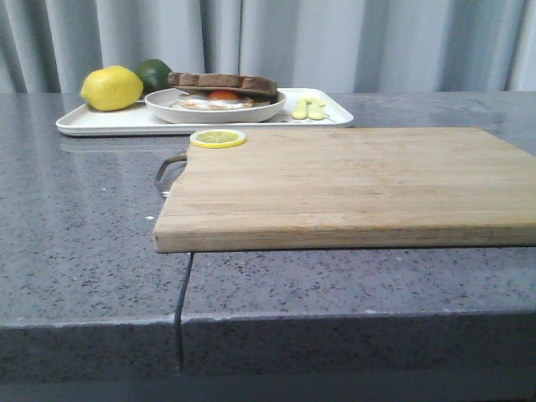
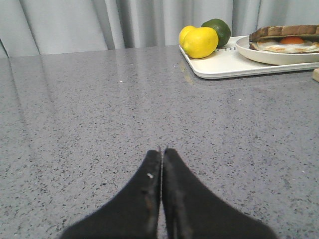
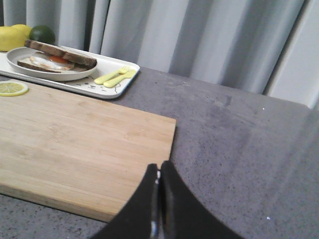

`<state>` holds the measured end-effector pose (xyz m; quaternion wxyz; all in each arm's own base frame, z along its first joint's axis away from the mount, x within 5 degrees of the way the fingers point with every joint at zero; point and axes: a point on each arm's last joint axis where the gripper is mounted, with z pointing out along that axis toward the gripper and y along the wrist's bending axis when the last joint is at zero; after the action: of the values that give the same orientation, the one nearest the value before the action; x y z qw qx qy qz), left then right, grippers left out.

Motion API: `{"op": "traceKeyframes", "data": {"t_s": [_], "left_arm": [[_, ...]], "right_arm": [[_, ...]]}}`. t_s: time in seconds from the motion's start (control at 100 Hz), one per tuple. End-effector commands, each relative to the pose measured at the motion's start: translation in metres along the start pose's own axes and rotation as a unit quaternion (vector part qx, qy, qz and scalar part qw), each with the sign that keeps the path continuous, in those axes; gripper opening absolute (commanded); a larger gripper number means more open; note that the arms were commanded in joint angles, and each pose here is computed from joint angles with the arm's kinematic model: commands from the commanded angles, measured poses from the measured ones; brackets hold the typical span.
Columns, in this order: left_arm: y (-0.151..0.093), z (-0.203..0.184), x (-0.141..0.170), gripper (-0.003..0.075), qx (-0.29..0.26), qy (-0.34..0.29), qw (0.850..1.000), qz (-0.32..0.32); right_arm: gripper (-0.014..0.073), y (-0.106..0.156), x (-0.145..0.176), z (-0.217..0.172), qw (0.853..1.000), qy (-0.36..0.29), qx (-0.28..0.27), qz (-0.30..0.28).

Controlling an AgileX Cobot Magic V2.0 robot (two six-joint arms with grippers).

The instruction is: Place bread and move sandwich to tray

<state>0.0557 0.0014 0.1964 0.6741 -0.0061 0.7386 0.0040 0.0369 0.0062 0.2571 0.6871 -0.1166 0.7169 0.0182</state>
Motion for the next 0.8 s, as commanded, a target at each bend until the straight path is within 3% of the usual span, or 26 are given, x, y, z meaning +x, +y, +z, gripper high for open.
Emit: {"op": "traceKeyframes", "data": {"t_s": [0.0,0.42,0.79], "left_arm": [[-0.001,-0.002,-0.004,-0.0019,0.008,-0.050,0.999,-0.009],[-0.001,-0.002,-0.004,-0.0019,0.008,-0.050,0.999,-0.009],[-0.001,-0.002,-0.004,-0.0019,0.008,-0.050,0.999,-0.009]], "right_arm": [[-0.0116,-0.002,-0.001,0.001,0.998,-0.059,0.017,0.011],[-0.0116,0.008,0.050,0.020,0.997,-0.068,0.003,0.022],[-0.0116,0.008,0.051,0.021,0.998,-0.065,0.003,0.024]]}}
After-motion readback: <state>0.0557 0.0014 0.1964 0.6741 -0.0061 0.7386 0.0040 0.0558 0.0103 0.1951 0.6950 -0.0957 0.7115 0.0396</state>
